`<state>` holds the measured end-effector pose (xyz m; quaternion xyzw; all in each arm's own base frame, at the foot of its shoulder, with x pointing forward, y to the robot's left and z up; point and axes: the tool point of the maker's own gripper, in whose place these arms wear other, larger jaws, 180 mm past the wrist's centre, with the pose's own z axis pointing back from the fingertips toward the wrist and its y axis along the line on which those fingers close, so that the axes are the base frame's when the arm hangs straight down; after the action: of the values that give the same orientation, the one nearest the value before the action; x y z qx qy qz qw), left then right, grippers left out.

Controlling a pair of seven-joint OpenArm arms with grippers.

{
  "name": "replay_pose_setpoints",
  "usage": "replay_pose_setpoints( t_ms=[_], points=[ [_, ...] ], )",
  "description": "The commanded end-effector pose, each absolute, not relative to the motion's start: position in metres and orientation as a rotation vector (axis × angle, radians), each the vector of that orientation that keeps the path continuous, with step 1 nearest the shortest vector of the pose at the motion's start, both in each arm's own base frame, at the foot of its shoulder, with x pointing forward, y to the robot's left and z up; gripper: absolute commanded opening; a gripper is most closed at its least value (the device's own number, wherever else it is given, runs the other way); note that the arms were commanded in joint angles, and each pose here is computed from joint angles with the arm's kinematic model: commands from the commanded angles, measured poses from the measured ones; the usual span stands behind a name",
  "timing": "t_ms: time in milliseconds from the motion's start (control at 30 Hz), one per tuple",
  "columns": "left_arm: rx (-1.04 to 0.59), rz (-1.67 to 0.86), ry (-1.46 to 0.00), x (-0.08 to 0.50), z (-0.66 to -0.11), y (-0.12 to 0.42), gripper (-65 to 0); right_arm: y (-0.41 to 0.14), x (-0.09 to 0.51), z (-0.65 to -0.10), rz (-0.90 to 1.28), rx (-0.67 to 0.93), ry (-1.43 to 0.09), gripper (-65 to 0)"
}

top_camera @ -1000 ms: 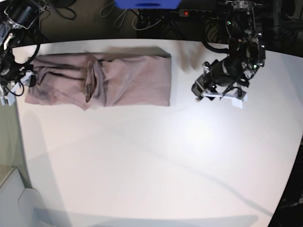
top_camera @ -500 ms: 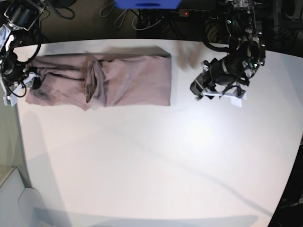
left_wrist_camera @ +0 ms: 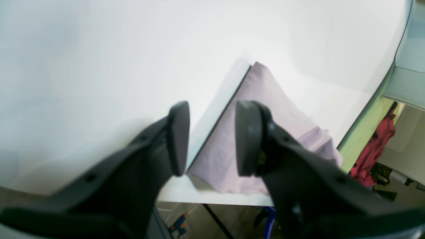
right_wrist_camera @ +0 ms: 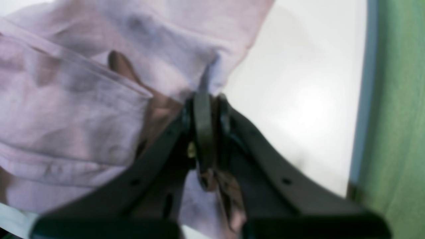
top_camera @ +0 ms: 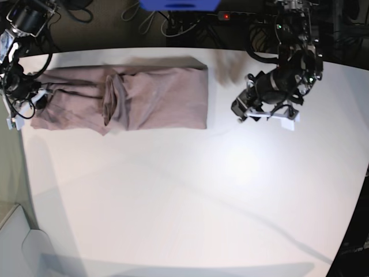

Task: Layout the t-shirt on the table in an organized manner, then fold the t-shirt properly
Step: 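Grasp the other strip end with the right gripper and lift it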

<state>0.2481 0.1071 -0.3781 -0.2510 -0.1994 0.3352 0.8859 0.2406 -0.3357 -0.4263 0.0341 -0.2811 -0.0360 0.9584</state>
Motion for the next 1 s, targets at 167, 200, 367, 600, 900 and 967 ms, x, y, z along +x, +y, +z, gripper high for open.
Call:
replay_pose_setpoints(
  t_ms=[167, 200, 367, 600, 900, 967],
  points=[
    [-0.534, 0.718, -0.386, 0.247, -0.382, 0.106, -55.9, -0.344, 0.240, -0.422, -0.064, 0.042, -0.562, -65.0],
    [-0.528, 0.726, -0.374, 0.247, -0.387, 0.107, -60.4, -0.344, 0.241, -0.421, -0.063, 0.042, -0.564, -65.0],
    [-0.498, 0.763, -0.288, 0.241, -0.416, 0.108, -65.0, -0.344, 0.242, -0.420, -0.063, 0.041, -0.565, -65.0],
    [-0.510, 0.712, -0.265, 0.247, -0.421, 0.090, -65.0, -0.345, 0.242, -0.419, -0.061, 0.038, -0.566, -65.0],
    [-0.480, 0.639, -0.203, 0.244, -0.439, 0.058, -65.0, -0.348, 0.235, -0.419, -0.058, 0.027, -0.523, -65.0],
    [-0.478, 0.640, -0.199, 0.244, -0.441, 0.053, -65.0, -0.348, 0.237, -0.410, -0.040, 0.005, -0.545, -65.0]
  ],
)
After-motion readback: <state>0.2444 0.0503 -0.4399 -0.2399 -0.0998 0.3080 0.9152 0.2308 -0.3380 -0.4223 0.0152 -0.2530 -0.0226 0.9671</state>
